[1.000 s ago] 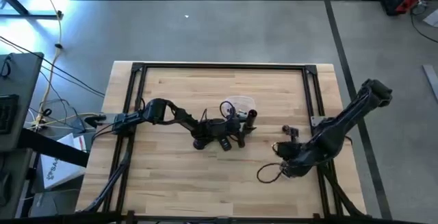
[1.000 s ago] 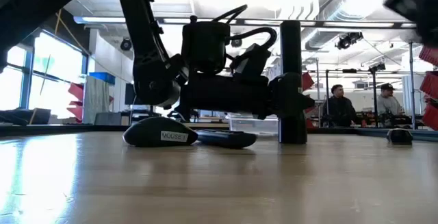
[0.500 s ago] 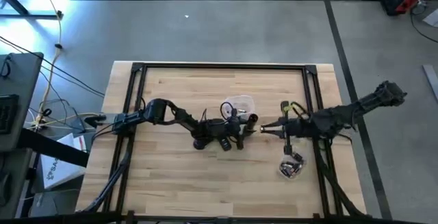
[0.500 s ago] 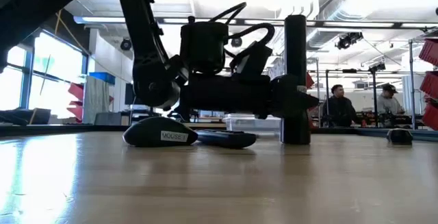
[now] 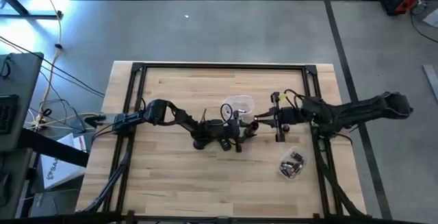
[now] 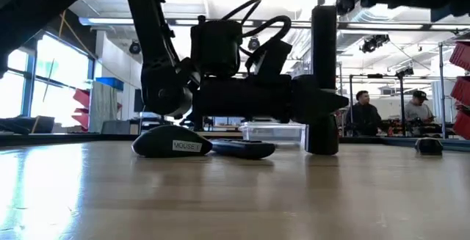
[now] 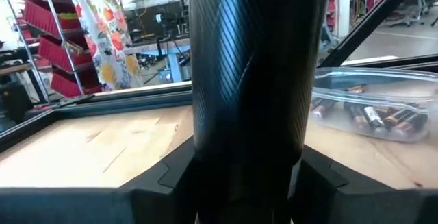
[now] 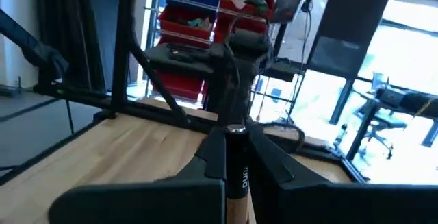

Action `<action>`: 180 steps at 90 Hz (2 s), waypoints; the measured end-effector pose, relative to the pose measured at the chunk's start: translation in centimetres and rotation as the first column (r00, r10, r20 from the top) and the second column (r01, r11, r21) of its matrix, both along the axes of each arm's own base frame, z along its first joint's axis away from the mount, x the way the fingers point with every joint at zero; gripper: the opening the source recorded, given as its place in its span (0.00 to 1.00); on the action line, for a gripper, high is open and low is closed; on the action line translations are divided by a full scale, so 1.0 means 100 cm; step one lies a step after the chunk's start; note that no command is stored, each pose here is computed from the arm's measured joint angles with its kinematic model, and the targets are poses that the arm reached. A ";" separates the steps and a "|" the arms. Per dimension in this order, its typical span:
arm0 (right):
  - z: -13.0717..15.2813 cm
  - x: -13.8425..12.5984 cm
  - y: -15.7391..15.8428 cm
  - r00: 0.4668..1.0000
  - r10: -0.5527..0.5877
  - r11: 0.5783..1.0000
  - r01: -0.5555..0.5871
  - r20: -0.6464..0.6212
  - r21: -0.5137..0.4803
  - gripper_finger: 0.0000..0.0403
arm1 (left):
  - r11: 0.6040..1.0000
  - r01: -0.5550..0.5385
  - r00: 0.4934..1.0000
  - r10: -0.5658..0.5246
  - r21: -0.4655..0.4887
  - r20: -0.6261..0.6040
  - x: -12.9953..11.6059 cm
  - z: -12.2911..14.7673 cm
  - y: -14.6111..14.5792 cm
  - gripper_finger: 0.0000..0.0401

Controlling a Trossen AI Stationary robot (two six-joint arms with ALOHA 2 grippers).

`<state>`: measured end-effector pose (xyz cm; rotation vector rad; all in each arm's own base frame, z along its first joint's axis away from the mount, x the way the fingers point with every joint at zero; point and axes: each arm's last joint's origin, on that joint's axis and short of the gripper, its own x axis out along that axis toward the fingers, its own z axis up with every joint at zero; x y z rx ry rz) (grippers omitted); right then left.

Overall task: Insert battery
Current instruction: Insert the black battery into the flashlight

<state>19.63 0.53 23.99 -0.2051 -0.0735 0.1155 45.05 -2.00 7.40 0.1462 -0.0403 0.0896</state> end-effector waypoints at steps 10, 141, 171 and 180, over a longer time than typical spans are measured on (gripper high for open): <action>-0.006 0.001 -0.002 1.000 0.010 1.000 -0.010 0.011 0.025 0.00 | 1.000 -0.006 1.000 0.006 -0.001 0.000 0.000 0.000 0.001 0.36; -0.038 0.006 -0.004 0.999 -0.043 0.994 0.042 0.008 0.098 0.02 | 0.999 -0.017 1.000 0.017 -0.028 0.007 0.000 0.001 0.004 0.36; -0.036 0.004 -0.005 0.998 -0.058 0.991 0.057 0.003 0.120 0.24 | 0.999 -0.030 0.999 0.030 -0.040 0.009 0.000 0.001 0.004 0.36; -0.031 0.001 -0.005 0.998 -0.058 0.992 0.054 0.030 0.115 0.29 | 0.998 -0.035 0.999 0.035 -0.044 0.013 0.000 0.001 0.004 0.36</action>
